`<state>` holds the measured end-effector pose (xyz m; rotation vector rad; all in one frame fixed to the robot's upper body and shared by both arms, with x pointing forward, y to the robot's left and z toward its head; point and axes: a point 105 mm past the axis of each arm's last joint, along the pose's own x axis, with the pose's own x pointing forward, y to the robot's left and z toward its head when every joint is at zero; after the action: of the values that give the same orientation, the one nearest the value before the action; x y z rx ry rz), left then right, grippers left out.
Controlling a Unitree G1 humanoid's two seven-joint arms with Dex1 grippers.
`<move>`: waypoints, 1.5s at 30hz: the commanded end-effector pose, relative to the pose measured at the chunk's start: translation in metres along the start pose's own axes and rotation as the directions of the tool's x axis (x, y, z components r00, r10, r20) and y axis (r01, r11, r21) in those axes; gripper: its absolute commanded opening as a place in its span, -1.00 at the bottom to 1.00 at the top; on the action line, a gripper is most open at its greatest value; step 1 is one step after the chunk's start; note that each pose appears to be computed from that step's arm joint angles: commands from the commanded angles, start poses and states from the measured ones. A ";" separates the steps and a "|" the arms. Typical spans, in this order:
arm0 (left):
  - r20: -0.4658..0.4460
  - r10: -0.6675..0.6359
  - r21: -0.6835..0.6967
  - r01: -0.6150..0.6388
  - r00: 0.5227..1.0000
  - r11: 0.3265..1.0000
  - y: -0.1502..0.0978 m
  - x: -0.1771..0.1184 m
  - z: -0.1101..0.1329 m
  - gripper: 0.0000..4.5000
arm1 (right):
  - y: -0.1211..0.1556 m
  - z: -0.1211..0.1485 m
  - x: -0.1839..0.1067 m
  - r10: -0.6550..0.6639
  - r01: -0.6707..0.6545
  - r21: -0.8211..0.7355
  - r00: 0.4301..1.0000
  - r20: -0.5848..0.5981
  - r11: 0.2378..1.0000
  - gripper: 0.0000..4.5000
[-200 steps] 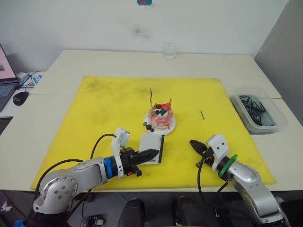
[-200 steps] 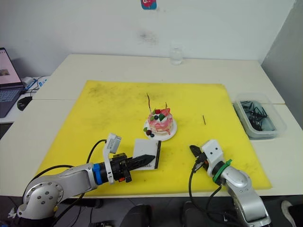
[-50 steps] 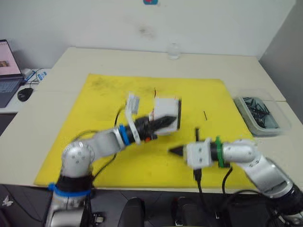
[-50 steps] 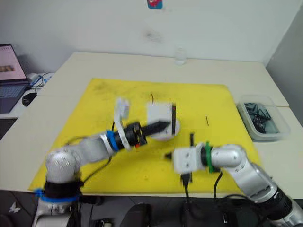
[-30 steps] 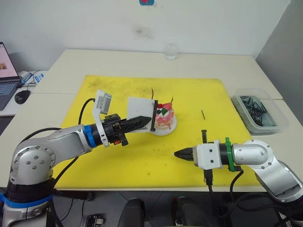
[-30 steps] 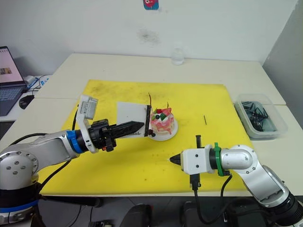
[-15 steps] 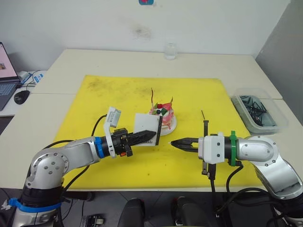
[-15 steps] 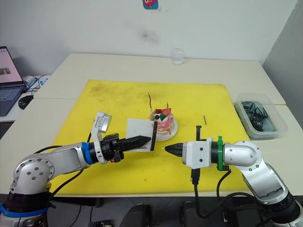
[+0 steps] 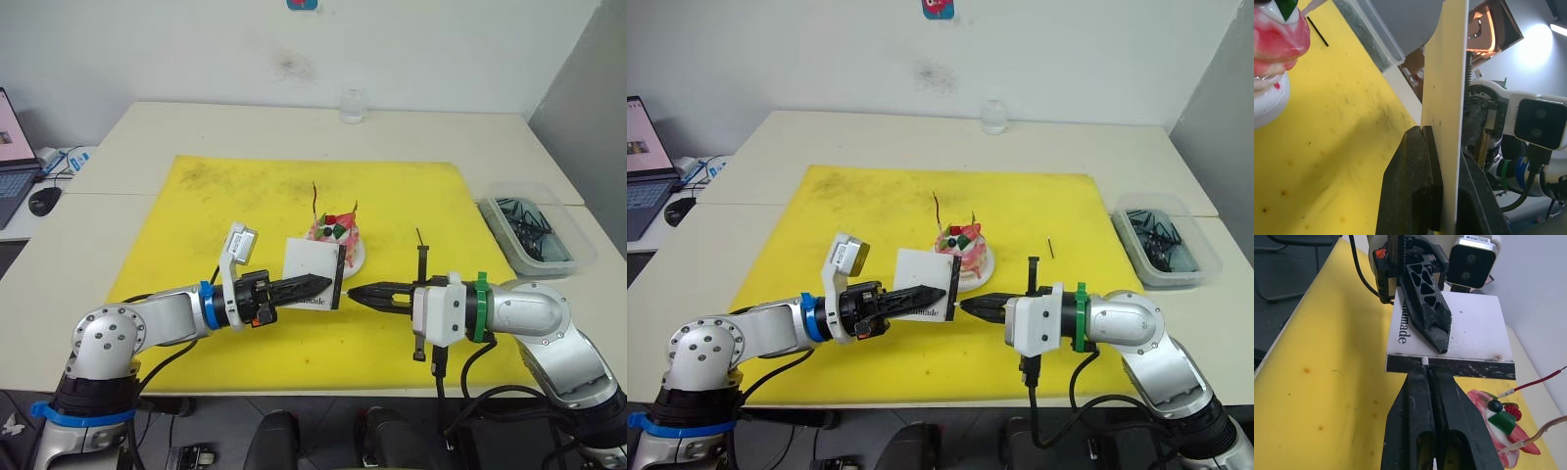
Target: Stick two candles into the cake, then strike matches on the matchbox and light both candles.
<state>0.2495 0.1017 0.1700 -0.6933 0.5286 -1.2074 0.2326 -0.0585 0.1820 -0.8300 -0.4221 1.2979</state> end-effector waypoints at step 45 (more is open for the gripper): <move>-0.026 -0.054 -0.092 0.051 0.998 0.994 -0.009 0.004 -0.006 -1.00 | -0.001 0.000 -0.007 -0.040 0.046 -0.132 0.998 0.049 0.990 -0.99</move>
<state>0.2446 0.0975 0.1659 -0.7797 0.6135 -1.2116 0.2365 -0.0666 0.1736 -0.8936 -0.5161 1.2732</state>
